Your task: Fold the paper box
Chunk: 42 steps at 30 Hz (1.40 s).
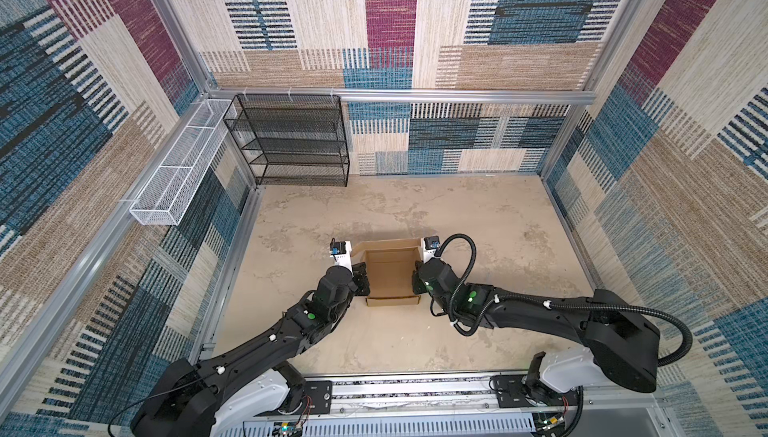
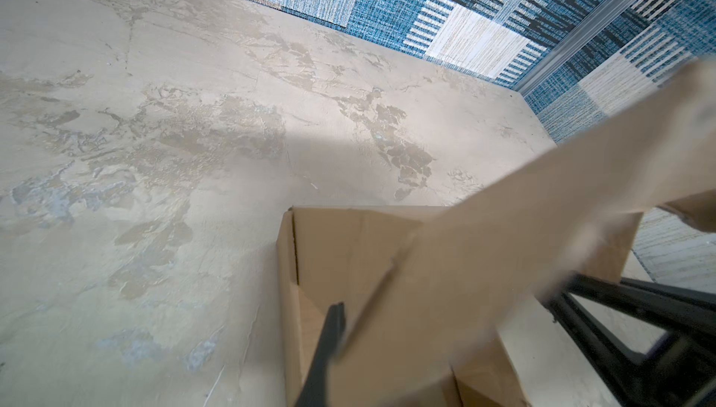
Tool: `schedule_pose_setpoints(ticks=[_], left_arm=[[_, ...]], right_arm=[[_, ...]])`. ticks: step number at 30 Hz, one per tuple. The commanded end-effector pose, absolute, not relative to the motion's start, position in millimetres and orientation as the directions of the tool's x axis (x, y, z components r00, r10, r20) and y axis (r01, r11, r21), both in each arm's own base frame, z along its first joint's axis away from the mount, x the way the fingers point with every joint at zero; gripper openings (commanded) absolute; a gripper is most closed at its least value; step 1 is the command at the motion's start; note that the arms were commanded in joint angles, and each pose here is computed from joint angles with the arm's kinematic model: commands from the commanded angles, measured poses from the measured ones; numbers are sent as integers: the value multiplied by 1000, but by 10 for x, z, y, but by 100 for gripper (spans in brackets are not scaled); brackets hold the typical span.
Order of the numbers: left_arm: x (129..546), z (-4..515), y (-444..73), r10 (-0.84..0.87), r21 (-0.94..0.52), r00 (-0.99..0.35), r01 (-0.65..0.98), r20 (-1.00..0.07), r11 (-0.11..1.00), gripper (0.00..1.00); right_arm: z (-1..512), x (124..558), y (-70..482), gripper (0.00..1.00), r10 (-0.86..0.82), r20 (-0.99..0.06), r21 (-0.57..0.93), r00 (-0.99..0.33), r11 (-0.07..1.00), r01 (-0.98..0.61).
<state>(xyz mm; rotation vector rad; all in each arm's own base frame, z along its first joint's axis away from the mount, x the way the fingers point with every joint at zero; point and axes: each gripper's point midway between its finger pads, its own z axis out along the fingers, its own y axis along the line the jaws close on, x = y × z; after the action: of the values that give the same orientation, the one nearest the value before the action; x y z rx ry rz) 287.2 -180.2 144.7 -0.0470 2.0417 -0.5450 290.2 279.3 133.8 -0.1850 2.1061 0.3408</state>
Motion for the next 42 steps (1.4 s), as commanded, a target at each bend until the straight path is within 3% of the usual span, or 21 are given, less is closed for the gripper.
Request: schedule_pose_setpoints(ticks=[1, 23, 36, 42], left_arm=[[2766, 1219, -1731, -225, -372, -578, 148, -784, 916, 0], [2660, 1079, -1686, -222, -356, -581, 126, -783, 926, 0], [2610, 1026, -1627, -230, -353, -578, 109, -783, 929, 0], [2612, 1022, -1626, -227, -349, -578, 107, -784, 931, 0]], right_arm=[[1296, 2874, 2791, 11, 15, -843, 179, -538, 951, -253], [1205, 2725, 2717, 19, 26, -834, 193, -551, 950, -246], [1217, 2557, 2656, 40, 34, -822, 216, -568, 942, -257], [1219, 2412, 2534, 45, 46, -812, 242, -582, 934, -264]])
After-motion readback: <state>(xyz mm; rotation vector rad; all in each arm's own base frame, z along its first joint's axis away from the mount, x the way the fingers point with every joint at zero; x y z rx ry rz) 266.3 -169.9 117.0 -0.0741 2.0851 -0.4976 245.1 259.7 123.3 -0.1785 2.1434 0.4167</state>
